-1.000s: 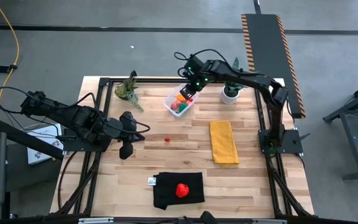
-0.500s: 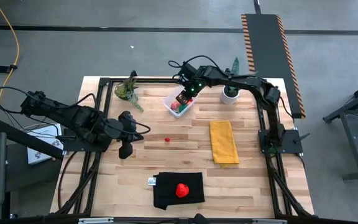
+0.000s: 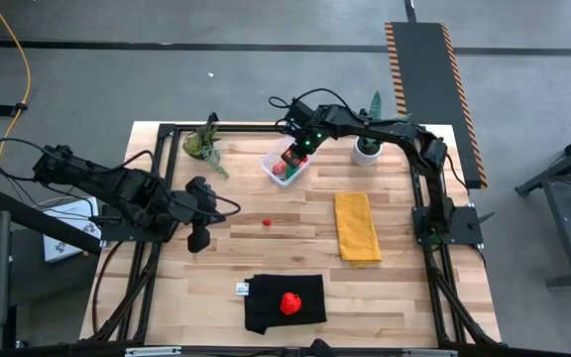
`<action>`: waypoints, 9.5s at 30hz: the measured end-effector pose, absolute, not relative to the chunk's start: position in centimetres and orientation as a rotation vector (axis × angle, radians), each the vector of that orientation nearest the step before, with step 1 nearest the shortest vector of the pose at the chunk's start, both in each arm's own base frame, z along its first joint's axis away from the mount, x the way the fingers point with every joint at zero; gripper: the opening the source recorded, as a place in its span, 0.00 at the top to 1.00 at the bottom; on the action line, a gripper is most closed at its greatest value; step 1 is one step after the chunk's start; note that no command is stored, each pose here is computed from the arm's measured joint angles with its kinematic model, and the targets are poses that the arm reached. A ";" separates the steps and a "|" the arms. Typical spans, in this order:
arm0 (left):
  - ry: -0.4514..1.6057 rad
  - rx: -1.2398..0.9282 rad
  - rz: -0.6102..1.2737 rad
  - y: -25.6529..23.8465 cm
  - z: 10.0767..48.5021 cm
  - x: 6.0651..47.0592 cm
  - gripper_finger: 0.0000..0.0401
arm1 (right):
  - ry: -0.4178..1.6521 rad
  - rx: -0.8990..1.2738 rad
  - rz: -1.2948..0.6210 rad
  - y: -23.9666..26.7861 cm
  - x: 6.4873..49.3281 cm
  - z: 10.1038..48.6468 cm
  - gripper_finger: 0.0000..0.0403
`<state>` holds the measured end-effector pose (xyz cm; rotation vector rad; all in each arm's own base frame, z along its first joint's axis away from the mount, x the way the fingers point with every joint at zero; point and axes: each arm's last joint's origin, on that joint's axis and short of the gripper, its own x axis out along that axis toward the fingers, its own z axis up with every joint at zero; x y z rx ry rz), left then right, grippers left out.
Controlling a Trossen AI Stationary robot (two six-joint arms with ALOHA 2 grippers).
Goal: Pick and placing Produce into tupperware
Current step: Put the red cherry into the transparent bin, then put the red raspberry into the transparent bin
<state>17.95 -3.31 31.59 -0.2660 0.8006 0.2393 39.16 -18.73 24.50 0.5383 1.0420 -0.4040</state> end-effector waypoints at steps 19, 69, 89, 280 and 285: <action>0.935 -0.268 0.207 -3.3 30.9 17.0 1.00 | 1.034 0.524 -0.416 -18.9 39.2 24.5 0.64; 0.294 -0.656 0.340 -1.5 24.1 12.1 1.00 | 0.752 0.340 -0.356 -6.3 34.5 38.3 0.64; 0.255 -0.823 0.209 -2.1 21.9 12.9 1.00 | 0.729 0.418 -0.434 -6.7 34.4 38.3 0.64; 0.571 -0.002 0.337 -0.5 7.2 25.6 0.60 | 0.854 0.308 -0.402 -4.2 34.0 37.6 0.64; 0.552 -0.005 0.341 -0.5 7.4 25.8 0.60 | 0.855 0.304 -0.400 -4.2 34.0 37.6 0.64</action>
